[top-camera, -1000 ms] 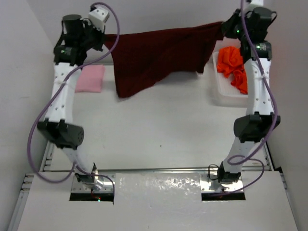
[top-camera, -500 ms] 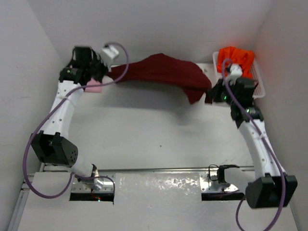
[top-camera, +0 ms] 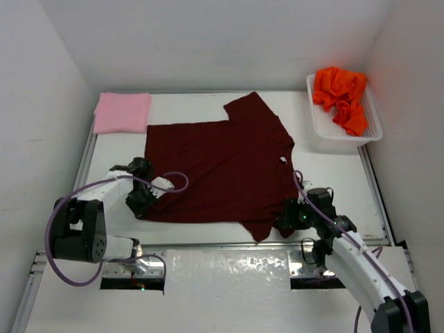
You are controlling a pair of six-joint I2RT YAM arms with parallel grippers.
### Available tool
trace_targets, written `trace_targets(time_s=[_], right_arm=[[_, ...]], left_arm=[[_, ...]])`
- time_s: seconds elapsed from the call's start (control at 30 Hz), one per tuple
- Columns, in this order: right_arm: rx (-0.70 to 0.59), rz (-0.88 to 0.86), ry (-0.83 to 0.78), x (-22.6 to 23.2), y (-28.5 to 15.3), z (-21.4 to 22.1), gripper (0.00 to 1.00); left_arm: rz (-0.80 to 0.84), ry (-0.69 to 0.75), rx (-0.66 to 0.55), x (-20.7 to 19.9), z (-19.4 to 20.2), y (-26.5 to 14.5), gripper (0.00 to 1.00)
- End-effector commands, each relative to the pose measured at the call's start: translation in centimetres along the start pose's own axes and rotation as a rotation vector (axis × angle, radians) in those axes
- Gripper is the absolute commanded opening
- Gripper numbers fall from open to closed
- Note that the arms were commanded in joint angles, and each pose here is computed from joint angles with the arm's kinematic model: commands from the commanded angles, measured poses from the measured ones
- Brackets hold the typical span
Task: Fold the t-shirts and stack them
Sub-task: Flatten out the tshirt
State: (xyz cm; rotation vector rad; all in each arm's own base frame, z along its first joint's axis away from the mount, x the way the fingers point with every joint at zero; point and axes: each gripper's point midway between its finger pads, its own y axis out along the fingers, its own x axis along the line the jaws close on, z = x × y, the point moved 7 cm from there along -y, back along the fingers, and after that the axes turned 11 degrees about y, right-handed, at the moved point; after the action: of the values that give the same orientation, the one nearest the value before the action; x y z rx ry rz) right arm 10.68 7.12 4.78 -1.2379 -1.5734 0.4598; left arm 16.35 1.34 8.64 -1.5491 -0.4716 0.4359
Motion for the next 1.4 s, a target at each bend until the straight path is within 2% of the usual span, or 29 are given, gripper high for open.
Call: trace_targets(time_s=[0.0, 0.03, 0.07, 0.13, 0.17, 0.2, 0.23, 0.27, 0.33, 0.37, 0.43, 0.5, 0.57, 0.6, 0.63, 0.67, 0.7, 0.73, 0.77, 0.8, 0.83, 0.87, 0.9, 0.93, 1.0, 1.03, 1.07, 1.23, 1.37], right_arm=[[0.026, -0.046, 0.088, 0.3, 0.1, 1.2, 0.58], [0.033, -0.054, 0.09, 0.5, -0.1, 1.2, 0.67], [0.055, -0.038, 0.099, 0.5, -0.5, 1.5, 0.7], [-0.008, -0.05, 0.096, 1.8, -1.7, -0.5, 0.77], [-0.026, -0.054, 0.099, 2.3, -2.2, -1.2, 0.76], [-0.066, -0.069, 0.092, 3.5, -3.2, -2.8, 0.72], [-0.04, -0.022, 0.098, 3.5, -3.4, -3.3, 0.64], [-0.072, -0.033, 0.073, 4.8, -4.5, -5.1, 0.51], [-0.05, 0.029, 0.036, 5.2, -4.8, -6.7, 0.49], [-0.087, 0.058, 0.016, 5.9, -5.9, -8.4, 0.51], [-0.108, 0.108, 0.002, 6.1, -6.9, -10.0, 0.63], [-0.145, 0.133, 0.001, 6.5, -8.0, -11.9, 0.76], [-0.173, 0.164, 0.007, 6.1, -7.8, -13.6, 0.77], [-0.184, 0.164, 0.005, 6.1, -7.3, -14.3, 0.74], [-0.191, 0.156, -0.004, 6.2, -6.7, -15.2, 0.53], [-0.267, 0.103, -0.026, 7.5, -6.3, -17.8, 0.4], [-0.217, 0.071, -0.03, 7.9, -4.2, -19.1, 0.3], [-0.216, 0.039, -0.06, 8.6, -3.1, -20.4, 0.16], [-0.285, -0.01, -0.086, 10.2, -2.8, -23.6, 0.11], [-0.217, 0.022, -0.053, 9.5, 0.5, -24.4, 0.05], [-0.207, 0.031, -0.043, 9.5, 1.9, -25.5, 0.0], [-0.232, 0.022, -0.051, 10.4, 2.4, -27.7, 0.0], [-0.215, 0.038, -0.048, 10.2, 3.8, -28.6, 0.0], [-0.114, 0.097, -0.022, 8.5, 7.5, -28.1, 0.0], [-0.102, 0.122, -0.022, 8.9, 9.6, -30.7, 0.0], [-0.013, 0.174, 0.006, 7.1, 13.2, -29.9, 0.0], [-0.03, 0.183, 0.007, 7.7, 13.7, -31.8, 0.0], [0.035, 0.298, 0.078, 5.3, 20.4, -32.9, 0.07], [0.013, 0.313, 0.18, 3.2, 23.1, -34.1, 0.09]], left_arm=[[-0.088, -0.014, -0.009, 1.2, 0.0, 0.3, 0.0], [-0.093, -0.019, 0.004, 1.1, 0.3, 0.4, 0.0], [-0.103, -0.027, 0.012, 1.1, 0.5, 0.3, 0.0], [-0.131, -0.038, 0.035, 1.3, 0.8, 0.0, 0.0], [-0.134, -0.046, 0.044, 1.3, 1.1, 0.0, 0.0], [-0.131, -0.04, 0.049, 1.3, 1.3, -0.1, 0.0], [-0.124, -0.036, 0.049, 1.1, 1.5, -0.1, 0.0], [-0.12, -0.037, 0.054, 1.0, 1.6, -0.1, 0.0], [-0.082, -0.008, 0.099, 0.5, 2.4, -0.5, 0.31], [-0.075, 0.017, 0.125, 0.6, 2.9, -1.0, 0.56], [-0.105, 0.021, 0.204, 1.2, 4.6, -3.0, 0.88], [-0.124, 0.012, 0.252, 2.4, 6.1, -5.5, 0.99], [-0.151, -0.01, 0.269, 3.6, 6.6, -7.3, 1.0], [-0.184, -0.03, 0.243, 4.6, 6.1, -8.3, 1.0], [-0.256, -0.056, 0.147, 7.2, 4.3, -10.4, 1.0], [-0.283, -0.075, 0.075, 8.6, 3.1, -11.3, 1.0], [-0.31, -0.134, -0.012, 10.0, 1.7, -12.3, 0.93], [-0.331, -0.161, -0.182, 13.2, -1.5, -13.6, 0.81], [-0.323, -0.199, -0.262, 14.8, -3.1, -13.7, 0.62], [-0.287, -0.3, -0.333, 17.6, -5.5, -12.5, 0.27], [-0.265, -0.341, -0.33, 18.7, -6.5, -11.7, 0.14], [-0.226, -0.368, -0.307, 19.1, -8.1, -10.4, 0.08], [-0.203, -0.375, -0.288, 19.8, -9.0, -9.3, 0.1], [-0.177, -0.383, -0.274, 21.0, -10.1, -7.5, 0.16], [-0.178, -0.383, -0.286, 21.3, -11.7, -5.8, 0.24], [-0.222, -0.377, -0.295, 22.2, -12.5, -4.7, 0.24], [-0.234, -0.359, -0.3, 22.3, -13.5, -4.1, 0.25], [-0.237, -0.368, -0.35, 23.9, -16.0, -1.2, 0.27], [-0.259, -0.336, -0.33, 24.7, -18.7, 1.1, 0.28]])
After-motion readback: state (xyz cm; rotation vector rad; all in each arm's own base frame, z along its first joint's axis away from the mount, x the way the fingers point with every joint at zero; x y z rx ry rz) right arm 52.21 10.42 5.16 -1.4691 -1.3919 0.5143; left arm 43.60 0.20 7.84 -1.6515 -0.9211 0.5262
